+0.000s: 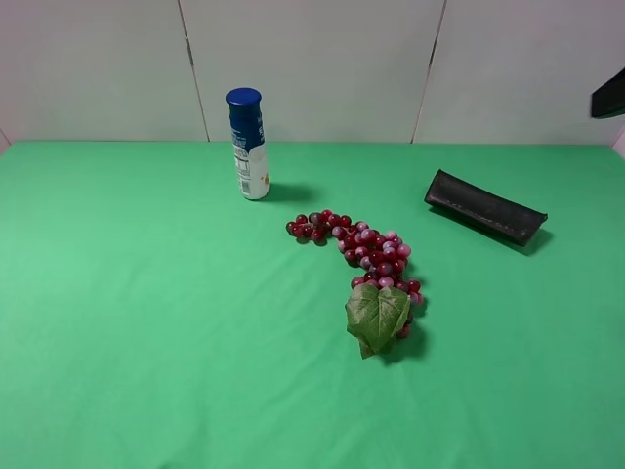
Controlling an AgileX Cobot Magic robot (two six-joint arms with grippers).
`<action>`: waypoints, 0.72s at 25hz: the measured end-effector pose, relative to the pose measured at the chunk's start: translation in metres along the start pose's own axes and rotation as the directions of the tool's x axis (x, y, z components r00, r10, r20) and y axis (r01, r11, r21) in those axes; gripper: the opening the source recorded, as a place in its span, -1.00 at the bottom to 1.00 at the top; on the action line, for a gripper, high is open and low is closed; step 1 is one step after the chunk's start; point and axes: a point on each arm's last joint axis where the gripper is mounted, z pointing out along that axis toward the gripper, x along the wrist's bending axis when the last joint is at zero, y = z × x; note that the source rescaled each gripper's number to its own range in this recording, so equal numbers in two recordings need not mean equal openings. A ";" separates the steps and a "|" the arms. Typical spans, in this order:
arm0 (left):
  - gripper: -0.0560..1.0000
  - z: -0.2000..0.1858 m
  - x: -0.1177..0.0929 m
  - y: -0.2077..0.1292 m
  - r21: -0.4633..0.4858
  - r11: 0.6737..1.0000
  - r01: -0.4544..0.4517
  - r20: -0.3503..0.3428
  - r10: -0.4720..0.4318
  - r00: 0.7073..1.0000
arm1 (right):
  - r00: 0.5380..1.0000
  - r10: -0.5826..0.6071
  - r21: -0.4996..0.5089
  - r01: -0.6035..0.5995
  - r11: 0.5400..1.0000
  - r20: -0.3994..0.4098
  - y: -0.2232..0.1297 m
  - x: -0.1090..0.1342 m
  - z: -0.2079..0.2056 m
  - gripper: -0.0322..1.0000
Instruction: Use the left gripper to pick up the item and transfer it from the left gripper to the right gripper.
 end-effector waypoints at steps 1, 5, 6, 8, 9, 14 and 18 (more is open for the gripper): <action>0.94 0.000 0.000 0.000 0.000 1.000 0.000 0.000 0.000 1.000 | 1.000 -0.010 -0.017 0.010 1.000 0.002 -0.003 0.002 -0.009 1.00; 0.94 0.000 0.000 0.000 0.000 1.000 0.000 0.000 0.000 1.000 | 1.000 -0.028 -0.073 0.028 0.997 0.006 -0.015 0.010 -0.040 1.00; 0.94 0.000 0.000 0.000 0.000 1.000 0.000 0.000 0.000 1.000 | 0.999 -0.031 -0.086 0.032 0.996 0.007 -0.020 0.012 -0.047 1.00; 0.94 0.000 0.000 0.000 0.000 1.000 0.000 0.000 0.000 1.000 | 0.999 -0.047 -0.114 0.049 0.992 0.022 -0.031 0.014 -0.059 1.00; 0.94 0.000 0.000 0.000 0.000 1.000 0.000 0.000 0.000 1.000 | 0.998 -0.054 -0.118 0.057 0.991 0.032 -0.038 0.014 -0.062 1.00; 0.94 0.000 0.000 0.000 0.000 1.000 0.000 0.000 0.000 1.000 | 0.995 -0.076 -0.169 0.085 0.982 0.060 -0.076 0.018 -0.076 1.00; 0.94 0.000 0.000 0.000 0.000 1.000 0.000 0.000 0.000 1.000 | 0.994 -0.084 -0.214 0.096 0.972 0.066 -0.103 0.021 -0.082 1.00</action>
